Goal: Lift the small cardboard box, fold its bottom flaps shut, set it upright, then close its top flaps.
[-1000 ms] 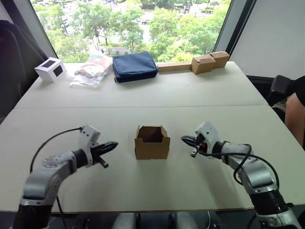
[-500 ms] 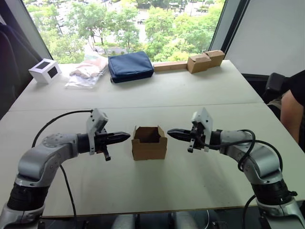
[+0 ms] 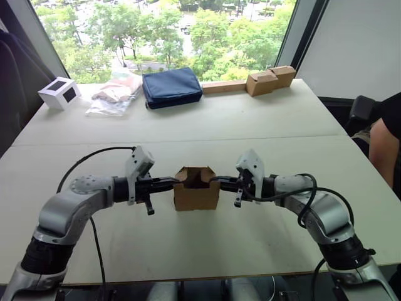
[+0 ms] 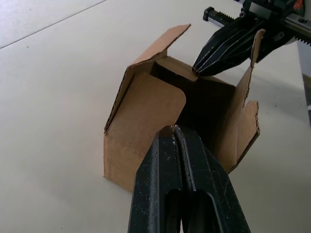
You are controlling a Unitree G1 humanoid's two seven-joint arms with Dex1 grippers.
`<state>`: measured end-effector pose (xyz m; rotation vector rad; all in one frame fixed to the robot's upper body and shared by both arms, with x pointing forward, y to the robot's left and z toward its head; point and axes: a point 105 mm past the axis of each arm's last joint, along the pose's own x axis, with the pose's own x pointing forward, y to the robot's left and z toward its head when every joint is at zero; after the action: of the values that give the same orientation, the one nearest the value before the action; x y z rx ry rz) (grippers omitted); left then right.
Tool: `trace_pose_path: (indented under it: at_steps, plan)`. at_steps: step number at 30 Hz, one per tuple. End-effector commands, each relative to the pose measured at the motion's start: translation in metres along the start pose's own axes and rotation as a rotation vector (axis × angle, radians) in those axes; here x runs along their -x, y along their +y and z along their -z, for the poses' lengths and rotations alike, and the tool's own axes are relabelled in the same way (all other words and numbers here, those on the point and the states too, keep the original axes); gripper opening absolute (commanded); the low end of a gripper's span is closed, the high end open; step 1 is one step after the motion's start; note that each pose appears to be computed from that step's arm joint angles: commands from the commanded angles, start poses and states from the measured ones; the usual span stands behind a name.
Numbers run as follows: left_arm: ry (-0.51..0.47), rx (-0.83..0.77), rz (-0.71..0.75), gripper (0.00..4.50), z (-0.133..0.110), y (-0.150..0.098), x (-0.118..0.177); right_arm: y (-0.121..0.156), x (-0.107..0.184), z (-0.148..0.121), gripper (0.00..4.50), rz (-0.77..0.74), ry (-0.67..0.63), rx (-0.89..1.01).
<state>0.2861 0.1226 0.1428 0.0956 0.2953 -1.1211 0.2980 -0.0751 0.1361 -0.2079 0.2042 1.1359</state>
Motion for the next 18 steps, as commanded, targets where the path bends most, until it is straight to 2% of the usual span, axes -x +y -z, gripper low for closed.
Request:
trace_pose_path:
  at_steps: [1, 18]
  plan:
    - [0.006, -0.047, -0.018, 0.04, -0.001, 0.004, -0.003, -0.001, -0.002, -0.01, 0.0, -0.001, -0.026, 0.041]
    - [0.03, -0.047, -0.032, 0.04, 0.01, 0.006, -0.012, -0.006, -0.007, -0.002, 0.0, 0.012, 0.002, 0.062]
